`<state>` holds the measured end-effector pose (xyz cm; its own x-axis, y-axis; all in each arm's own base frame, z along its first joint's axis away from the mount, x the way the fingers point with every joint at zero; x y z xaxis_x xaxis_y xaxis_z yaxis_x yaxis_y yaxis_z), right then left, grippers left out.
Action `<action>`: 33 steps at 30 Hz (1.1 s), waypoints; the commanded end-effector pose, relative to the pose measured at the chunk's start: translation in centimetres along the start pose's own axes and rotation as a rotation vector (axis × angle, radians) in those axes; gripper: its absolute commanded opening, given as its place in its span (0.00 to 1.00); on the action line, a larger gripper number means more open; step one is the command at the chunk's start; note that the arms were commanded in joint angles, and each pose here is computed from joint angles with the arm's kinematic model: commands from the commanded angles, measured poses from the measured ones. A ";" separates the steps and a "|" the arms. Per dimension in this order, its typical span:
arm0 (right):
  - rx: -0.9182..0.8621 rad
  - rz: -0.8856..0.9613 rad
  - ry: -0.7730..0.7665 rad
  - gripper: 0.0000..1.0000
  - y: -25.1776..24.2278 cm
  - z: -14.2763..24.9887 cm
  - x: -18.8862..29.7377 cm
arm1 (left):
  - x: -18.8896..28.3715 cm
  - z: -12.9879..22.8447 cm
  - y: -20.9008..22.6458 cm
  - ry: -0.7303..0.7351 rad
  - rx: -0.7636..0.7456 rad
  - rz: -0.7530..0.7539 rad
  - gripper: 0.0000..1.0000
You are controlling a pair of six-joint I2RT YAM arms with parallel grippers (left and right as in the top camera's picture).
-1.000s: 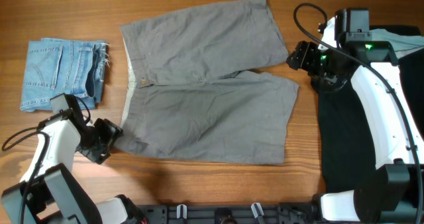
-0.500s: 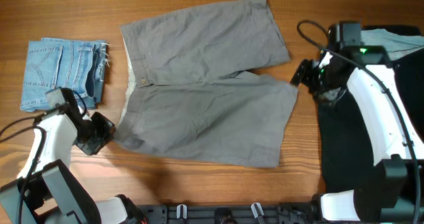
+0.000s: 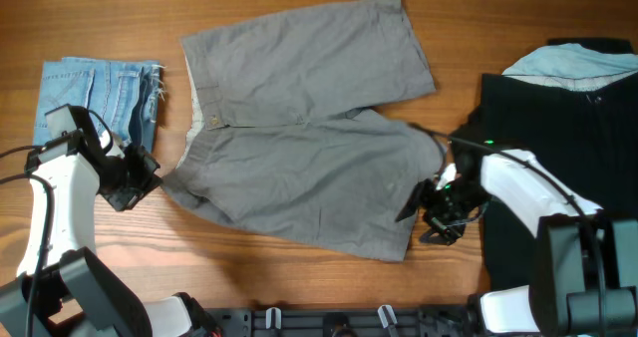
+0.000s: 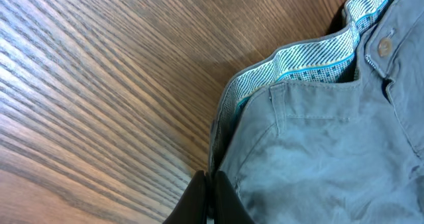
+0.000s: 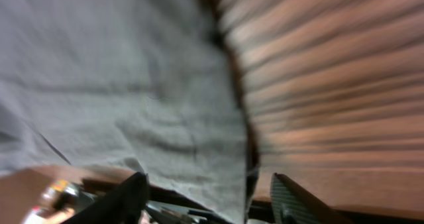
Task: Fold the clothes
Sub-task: 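Grasp the bottom leg hems with both grippers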
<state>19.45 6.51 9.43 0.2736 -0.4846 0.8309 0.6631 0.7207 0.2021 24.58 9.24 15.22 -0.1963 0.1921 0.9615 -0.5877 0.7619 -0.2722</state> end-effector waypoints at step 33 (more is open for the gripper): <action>-0.136 0.163 -0.113 0.04 -0.5 1.9 -4.5 | -0.1 -0.3 -1.8 -0.023 -0.109 0.025 0.05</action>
<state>16.23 9.83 7.02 0.3396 -0.3584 0.8696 0.7115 0.7026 0.0117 25.43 8.09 15.27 -0.2106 0.1922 0.9585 -0.5247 0.8051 -0.2767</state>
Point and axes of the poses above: each gripper's point midway between its finger pads, its own x axis back along the fingers, its own y axis along the line the jaws close on, z = x × y, the point moved 9 cm from there along x, back along the fingers, and after that the axes turned 8 degrees about -x, right-handed, at the moved point
